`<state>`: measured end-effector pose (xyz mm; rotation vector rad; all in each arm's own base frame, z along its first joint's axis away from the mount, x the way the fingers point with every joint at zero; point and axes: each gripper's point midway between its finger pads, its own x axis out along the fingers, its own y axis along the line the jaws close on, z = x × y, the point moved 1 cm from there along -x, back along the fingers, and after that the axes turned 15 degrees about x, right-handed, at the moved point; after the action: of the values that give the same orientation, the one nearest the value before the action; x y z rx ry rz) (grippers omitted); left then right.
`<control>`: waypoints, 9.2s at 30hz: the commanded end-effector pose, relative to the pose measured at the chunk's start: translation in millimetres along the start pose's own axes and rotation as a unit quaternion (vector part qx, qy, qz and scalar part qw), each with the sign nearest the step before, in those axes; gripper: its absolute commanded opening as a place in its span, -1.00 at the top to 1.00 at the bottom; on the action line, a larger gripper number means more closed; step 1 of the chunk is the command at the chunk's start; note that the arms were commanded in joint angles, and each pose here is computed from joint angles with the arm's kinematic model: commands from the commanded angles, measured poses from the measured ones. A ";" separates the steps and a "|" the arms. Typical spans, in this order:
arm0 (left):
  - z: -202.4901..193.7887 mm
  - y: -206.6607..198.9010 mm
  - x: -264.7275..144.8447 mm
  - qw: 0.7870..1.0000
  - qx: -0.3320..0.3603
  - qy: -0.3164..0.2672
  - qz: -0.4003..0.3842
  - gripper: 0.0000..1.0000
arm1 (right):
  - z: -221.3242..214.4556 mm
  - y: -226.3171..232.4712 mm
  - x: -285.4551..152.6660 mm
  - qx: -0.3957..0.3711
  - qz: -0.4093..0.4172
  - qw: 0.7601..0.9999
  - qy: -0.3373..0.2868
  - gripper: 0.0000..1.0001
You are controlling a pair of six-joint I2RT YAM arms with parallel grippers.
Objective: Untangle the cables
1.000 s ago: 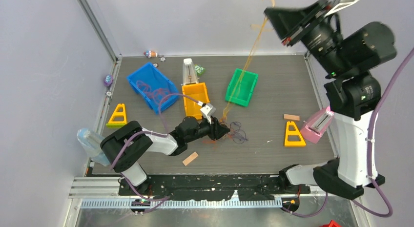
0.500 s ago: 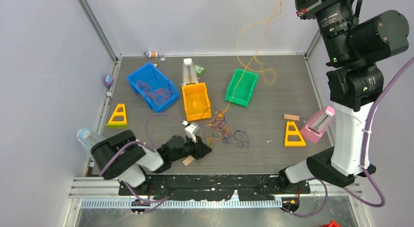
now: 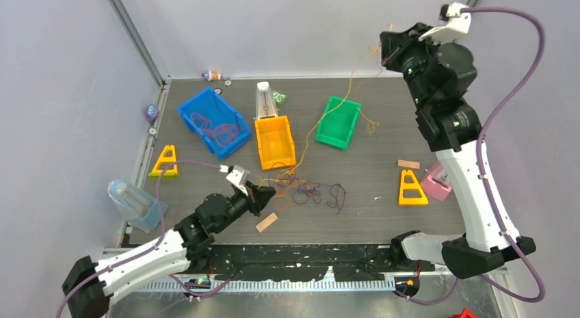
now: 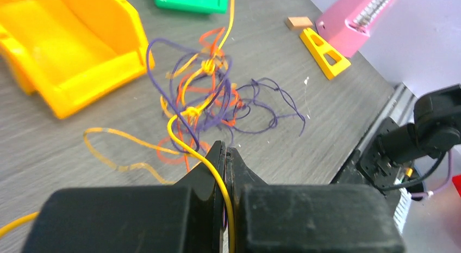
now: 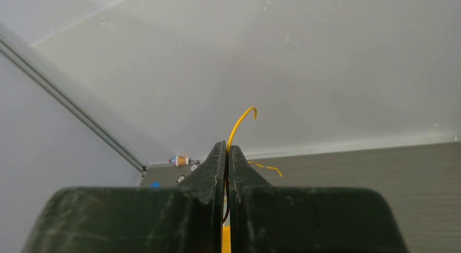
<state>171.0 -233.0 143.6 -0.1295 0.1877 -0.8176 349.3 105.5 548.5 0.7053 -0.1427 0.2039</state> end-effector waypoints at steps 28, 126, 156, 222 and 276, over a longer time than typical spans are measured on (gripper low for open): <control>26.0 30.5 -27.5 0.992 0.074 0.044 0.089 1.00 | -38.9 0.5 86.9 -0.038 0.058 0.996 0.048 0.90; 16.0 32.2 -30.7 0.988 0.101 0.076 0.084 1.00 | -316.5 -189.0 27.3 -0.079 -0.106 0.906 0.402 -0.72; -5.4 77.0 0.1 0.976 0.031 0.170 0.132 -0.30 | -466.4 -87.6 -91.8 0.160 -0.068 0.883 0.435 -0.41; -19.1 148.3 -85.2 0.922 -0.054 0.132 0.360 1.00 | -235.9 -198.0 -16.6 0.147 -0.155 0.962 0.171 0.90; 17.5 151.9 0.1 0.950 -0.121 0.196 0.212 -0.75 | -522.9 -57.4 -160.6 -0.141 0.284 0.754 0.576 -0.01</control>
<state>260.2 -121.5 104.0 -0.1049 0.7603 -0.3375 234.0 361.5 71.8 0.1422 0.9025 1.0628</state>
